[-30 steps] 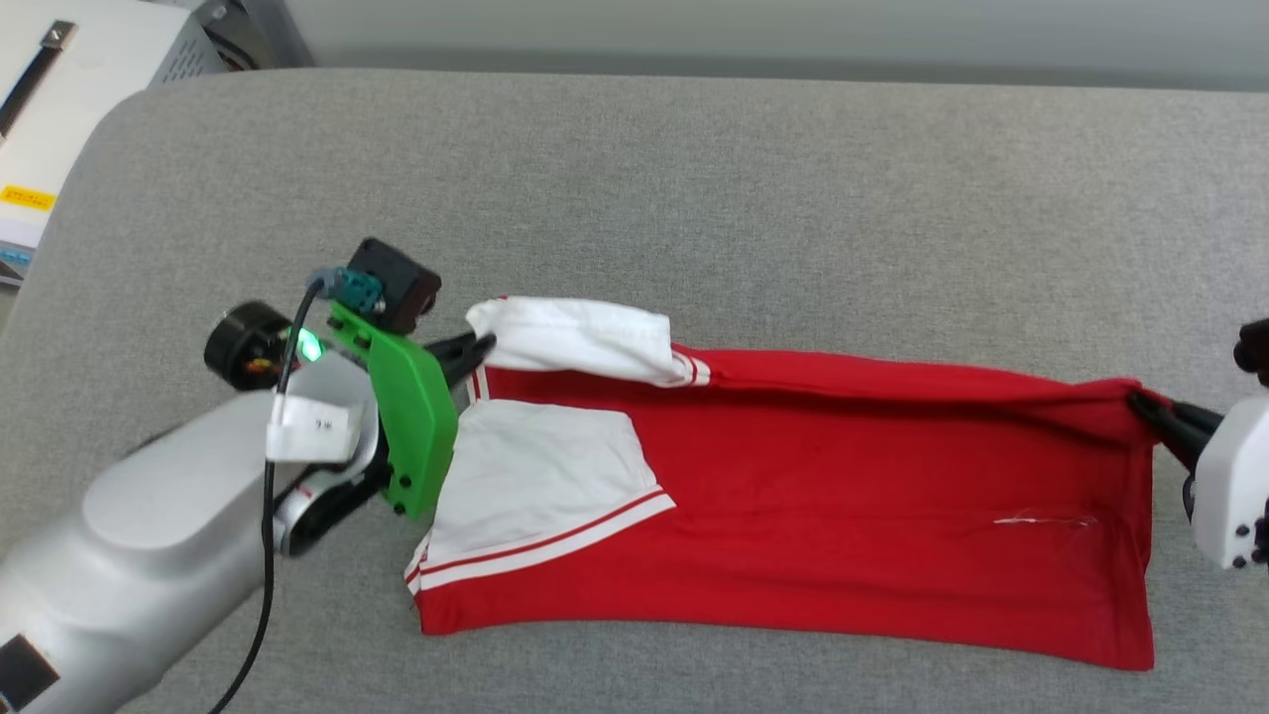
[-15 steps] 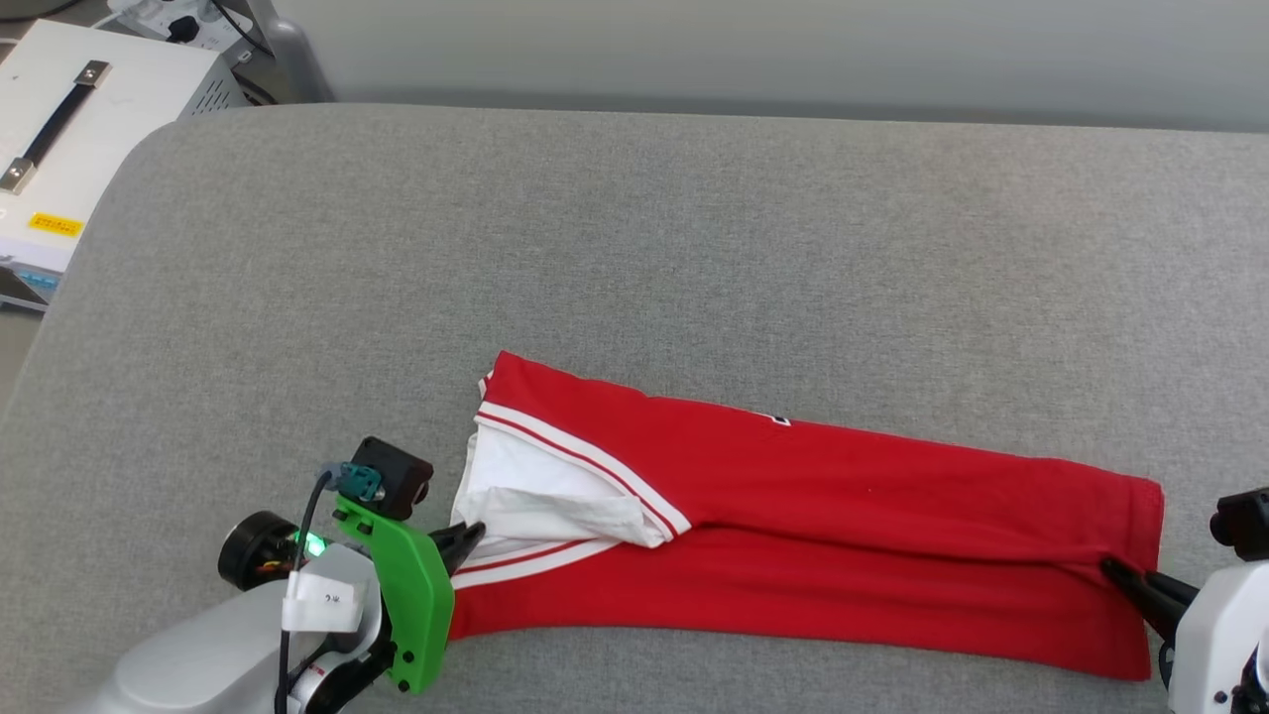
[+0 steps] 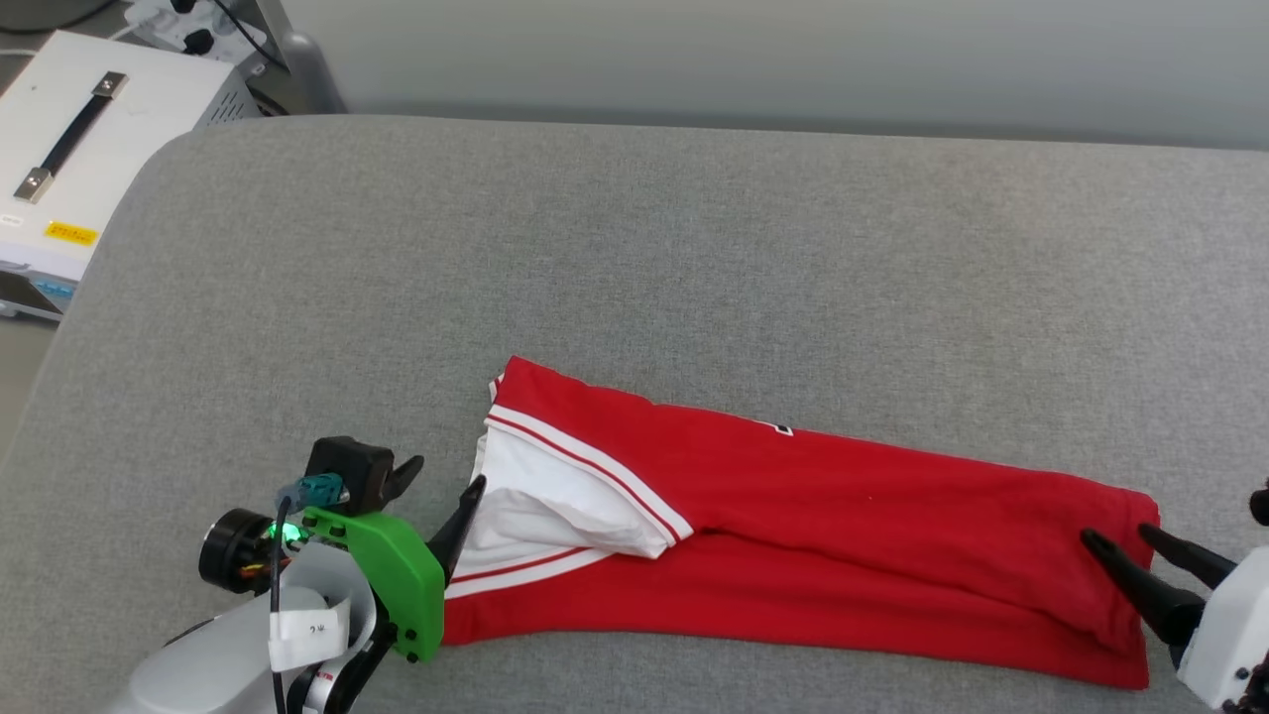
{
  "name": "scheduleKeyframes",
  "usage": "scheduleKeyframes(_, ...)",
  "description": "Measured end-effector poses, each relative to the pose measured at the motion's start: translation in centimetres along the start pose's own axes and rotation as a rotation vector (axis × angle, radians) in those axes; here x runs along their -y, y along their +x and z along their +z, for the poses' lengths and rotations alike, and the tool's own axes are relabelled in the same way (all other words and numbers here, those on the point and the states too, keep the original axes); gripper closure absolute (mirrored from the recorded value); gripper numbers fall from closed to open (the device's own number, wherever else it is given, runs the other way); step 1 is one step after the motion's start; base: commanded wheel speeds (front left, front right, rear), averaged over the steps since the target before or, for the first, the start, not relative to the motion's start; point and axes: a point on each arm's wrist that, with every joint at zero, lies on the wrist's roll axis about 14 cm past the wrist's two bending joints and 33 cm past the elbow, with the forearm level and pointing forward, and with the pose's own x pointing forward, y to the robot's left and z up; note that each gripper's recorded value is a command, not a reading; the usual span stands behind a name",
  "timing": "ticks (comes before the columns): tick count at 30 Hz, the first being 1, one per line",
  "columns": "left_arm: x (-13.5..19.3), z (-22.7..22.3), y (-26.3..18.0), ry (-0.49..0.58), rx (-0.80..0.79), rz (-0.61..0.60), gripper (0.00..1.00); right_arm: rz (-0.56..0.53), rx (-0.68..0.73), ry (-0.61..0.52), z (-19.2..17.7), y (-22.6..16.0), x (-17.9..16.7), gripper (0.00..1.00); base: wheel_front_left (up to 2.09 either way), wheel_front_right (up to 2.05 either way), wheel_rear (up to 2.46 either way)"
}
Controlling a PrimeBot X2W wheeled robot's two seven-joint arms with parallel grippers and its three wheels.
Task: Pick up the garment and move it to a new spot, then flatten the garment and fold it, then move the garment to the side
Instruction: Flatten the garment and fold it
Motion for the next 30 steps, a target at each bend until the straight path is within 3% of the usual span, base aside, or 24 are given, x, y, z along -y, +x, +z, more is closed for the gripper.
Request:
scheduleKeyframes(5,-1.3,3.4,-1.2,0.036,0.148,0.107,0.0,-0.028,0.083,0.023,3.3,-2.3,1.3,0.0,0.0,0.0,0.0)
scheduleKeyframes(9,-2.2,7.3,-2.0,0.078,0.29,0.193,0.0,-0.054,0.052,0.06,4.2,-3.1,2.8,0.0,0.0,0.0,0.0)
scheduleKeyframes(20,-3.3,8.2,-4.1,0.115,0.433,0.36,0.0,-0.088,-0.223,0.182,-1.6,-1.2,4.4,0.0,0.0,0.0,0.0)
scheduleKeyframes(30,-3.5,7.2,-4.8,0.103,0.473,0.441,0.0,-0.055,-0.307,0.219,-4.1,2.4,2.8,0.0,0.0,0.0,0.0)
